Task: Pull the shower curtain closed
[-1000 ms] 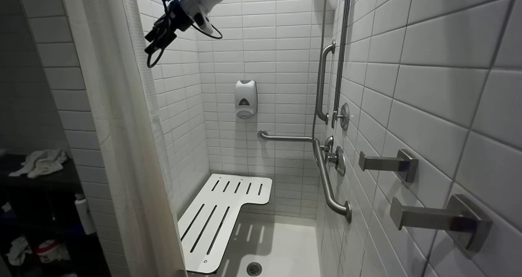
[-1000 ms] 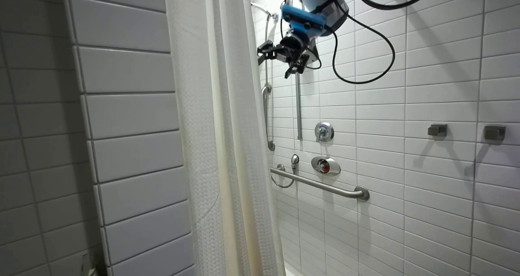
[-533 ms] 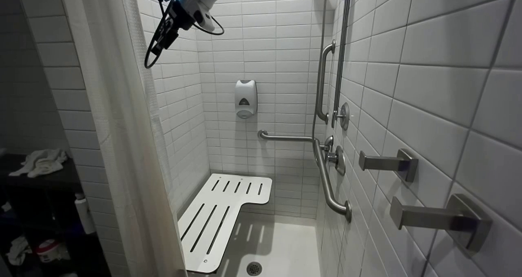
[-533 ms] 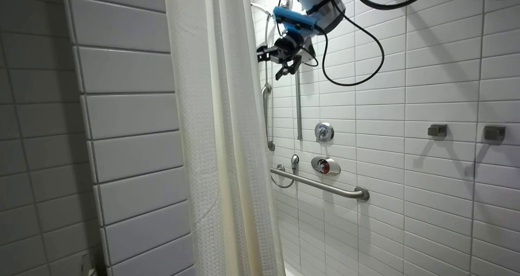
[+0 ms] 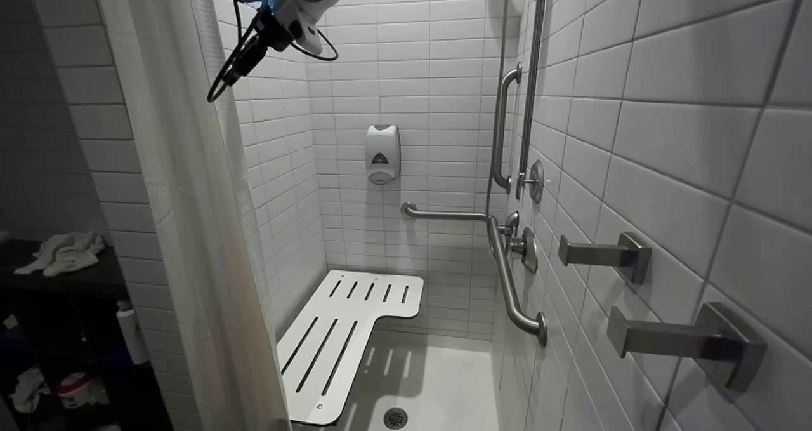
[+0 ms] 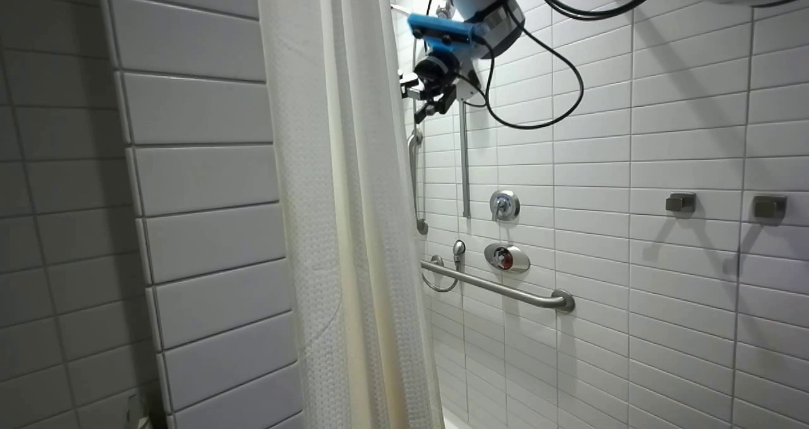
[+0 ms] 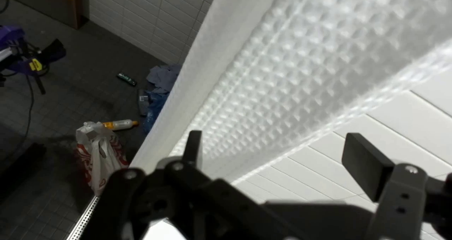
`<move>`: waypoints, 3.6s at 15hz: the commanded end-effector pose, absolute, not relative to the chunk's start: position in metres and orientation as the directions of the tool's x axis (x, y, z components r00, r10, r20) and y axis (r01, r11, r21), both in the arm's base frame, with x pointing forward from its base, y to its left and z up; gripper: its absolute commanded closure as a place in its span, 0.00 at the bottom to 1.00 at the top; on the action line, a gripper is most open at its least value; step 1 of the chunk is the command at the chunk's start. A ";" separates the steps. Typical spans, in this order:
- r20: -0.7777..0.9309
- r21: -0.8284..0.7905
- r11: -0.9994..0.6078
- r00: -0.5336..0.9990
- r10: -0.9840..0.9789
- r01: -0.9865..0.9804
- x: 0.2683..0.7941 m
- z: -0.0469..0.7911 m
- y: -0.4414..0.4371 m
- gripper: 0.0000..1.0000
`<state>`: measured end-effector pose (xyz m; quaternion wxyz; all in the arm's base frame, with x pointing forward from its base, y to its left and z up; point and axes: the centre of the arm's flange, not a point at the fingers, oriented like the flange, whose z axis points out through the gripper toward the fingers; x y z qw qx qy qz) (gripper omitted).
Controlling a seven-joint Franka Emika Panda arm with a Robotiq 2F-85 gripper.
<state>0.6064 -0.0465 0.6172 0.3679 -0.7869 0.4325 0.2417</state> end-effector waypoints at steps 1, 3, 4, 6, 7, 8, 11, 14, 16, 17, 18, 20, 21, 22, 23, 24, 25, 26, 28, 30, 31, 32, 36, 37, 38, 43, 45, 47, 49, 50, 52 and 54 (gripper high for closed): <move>-0.750 -0.287 -0.298 0.406 -0.522 -0.911 0.626 0.613 -0.054 0.00; -0.773 -0.234 -0.267 0.346 -0.532 -0.935 0.630 0.604 -0.060 0.00; -0.778 -0.209 -0.255 0.319 -0.541 -0.944 0.632 0.599 -0.061 0.00; -0.786 -0.166 -0.238 0.274 -0.555 -0.957 0.634 0.591 -0.063 0.00; -0.786 -0.146 -0.231 0.255 -0.563 -0.962 0.636 0.588 -0.063 0.00; -0.788 -0.124 -0.231 0.237 -0.568 -0.965 0.636 0.585 -0.061 0.00; -0.805 -0.073 -0.246 0.202 -0.557 -0.967 0.635 0.578 -0.052 0.00; -0.809 -0.050 -0.310 0.220 -0.545 -0.950 0.622 0.577 -0.031 0.00; -0.810 -0.046 -0.356 0.243 -0.533 -0.933 0.614 0.579 -0.018 0.00; -0.810 -0.046 -0.373 0.253 -0.530 -0.927 0.609 0.583 -0.012 0.00; -0.811 -0.044 -0.387 0.259 -0.525 -0.921 0.609 0.584 -0.008 0.00; -0.813 -0.039 -0.407 0.266 -0.518 -0.913 0.607 0.586 -0.002 0.00; -0.812 -0.036 -0.413 0.267 -0.519 -0.910 0.606 0.585 -0.001 0.14; -0.811 -0.029 -0.416 0.264 -0.522 -0.909 0.606 0.584 -0.001 0.26; -0.808 -0.021 -0.422 0.264 -0.527 -0.907 0.607 0.582 -0.001 0.32; -0.804 -0.014 -0.418 0.259 -0.535 -0.908 0.607 0.580 -0.004 0.39; -0.801 -0.008 -0.417 0.256 -0.541 -0.909 0.607 0.578 -0.006 0.47; -0.798 -0.005 -0.415 0.253 -0.547 -0.910 0.608 0.577 -0.008 0.57; -0.793 0.001 -0.412 0.251 -0.556 -0.911 0.608 0.576 -0.012 0.73; -0.787 0.005 -0.408 0.248 -0.565 -0.913 0.608 0.576 -0.016 0.86; -0.785 0.006 -0.406 0.247 -0.568 -0.914 0.608 0.576 -0.018 0.95; -0.784 0.008 -0.402 0.244 -0.571 -0.915 0.609 0.576 -0.020 0.99; -0.778 0.015 -0.390 0.234 -0.583 -0.921 0.610 0.574 -0.029 1.00; -0.777 0.016 -0.384 0.230 -0.585 -0.923 0.610 0.575 -0.032 1.00; -0.777 0.014 -0.380 0.229 -0.587 -0.925 0.611 0.575 -0.036 1.00; -0.773 -0.018 -0.324 0.219 -0.596 -0.946 0.613 0.589 -0.072 1.00; -0.771 -0.036 -0.299 0.217 -0.599 -0.954 0.612 0.596 -0.088 1.00; -0.768 -0.051 -0.273 0.213 -0.604 -0.961 0.610 0.601 -0.106 1.00; -0.768 -0.065 -0.250 0.208 -0.605 -0.966 0.611 0.604 -0.122 1.00; -0.771 -0.072 -0.238 0.206 -0.603 -0.969 0.613 0.604 -0.130 1.00; -0.774 -0.084 -0.214 0.199 -0.601 -0.973 0.614 0.605 -0.146 1.00; -0.781 -0.098 -0.187 0.192 -0.594 -0.977 0.617 0.606 -0.163 1.00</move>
